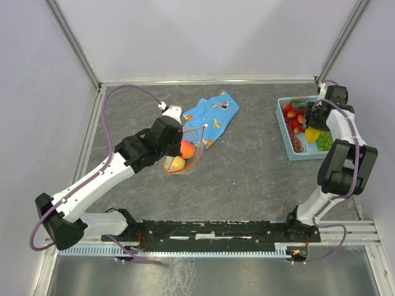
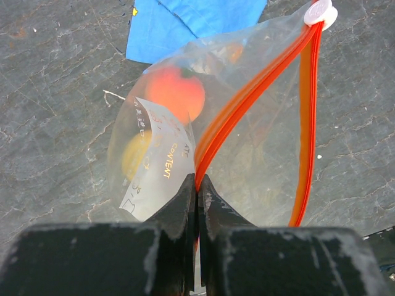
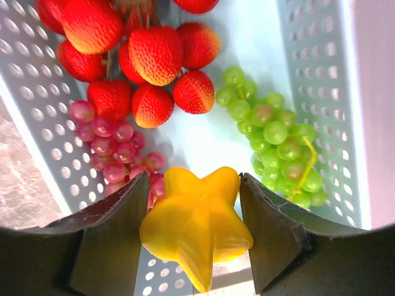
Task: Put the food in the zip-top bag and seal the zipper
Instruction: Pick up the fake fruit from the bin, then place the fake fruit in the zipper food storage bag.
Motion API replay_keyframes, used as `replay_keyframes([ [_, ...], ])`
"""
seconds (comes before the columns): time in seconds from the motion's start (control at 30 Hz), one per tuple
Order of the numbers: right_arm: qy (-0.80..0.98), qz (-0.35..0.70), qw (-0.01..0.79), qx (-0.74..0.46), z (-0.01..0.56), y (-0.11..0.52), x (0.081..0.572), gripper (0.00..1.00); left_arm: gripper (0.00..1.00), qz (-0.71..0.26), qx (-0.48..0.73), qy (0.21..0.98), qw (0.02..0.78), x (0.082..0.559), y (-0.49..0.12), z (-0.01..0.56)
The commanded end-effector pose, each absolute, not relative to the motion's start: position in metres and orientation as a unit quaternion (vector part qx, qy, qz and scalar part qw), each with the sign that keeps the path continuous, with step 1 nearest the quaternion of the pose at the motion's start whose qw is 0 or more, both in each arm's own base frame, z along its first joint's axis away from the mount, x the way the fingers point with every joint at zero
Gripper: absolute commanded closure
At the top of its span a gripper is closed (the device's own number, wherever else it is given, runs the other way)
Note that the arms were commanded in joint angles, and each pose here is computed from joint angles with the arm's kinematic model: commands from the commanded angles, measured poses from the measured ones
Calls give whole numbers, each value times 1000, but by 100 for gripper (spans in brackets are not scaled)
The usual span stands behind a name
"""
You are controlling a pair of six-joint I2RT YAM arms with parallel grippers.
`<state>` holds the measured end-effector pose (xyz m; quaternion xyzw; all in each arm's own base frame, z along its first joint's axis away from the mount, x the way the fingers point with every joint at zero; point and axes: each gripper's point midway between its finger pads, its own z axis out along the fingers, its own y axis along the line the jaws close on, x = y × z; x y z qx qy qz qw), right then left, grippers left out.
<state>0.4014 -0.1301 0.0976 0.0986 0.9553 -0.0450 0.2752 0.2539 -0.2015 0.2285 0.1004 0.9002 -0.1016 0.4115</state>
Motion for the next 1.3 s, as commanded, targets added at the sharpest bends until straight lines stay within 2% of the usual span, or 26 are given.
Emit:
replay_keyframes([
  [0.0,916,-64,372,136,162,-135,411,57,97,-116,94,886,439,256,-201,250],
  [0.23,875,23,456,161,212,-88,405,60,97,-123,95,879,450,261,-205,265],
  [0.57,823,131,538,124,265,15,382,62,97,-159,90,873,453,261,-218,281],
  [1.03,722,349,595,48,347,170,340,64,97,-208,72,877,427,259,-241,280],
  [1.27,685,413,599,18,368,237,318,64,97,-222,45,881,415,260,-247,278],
])
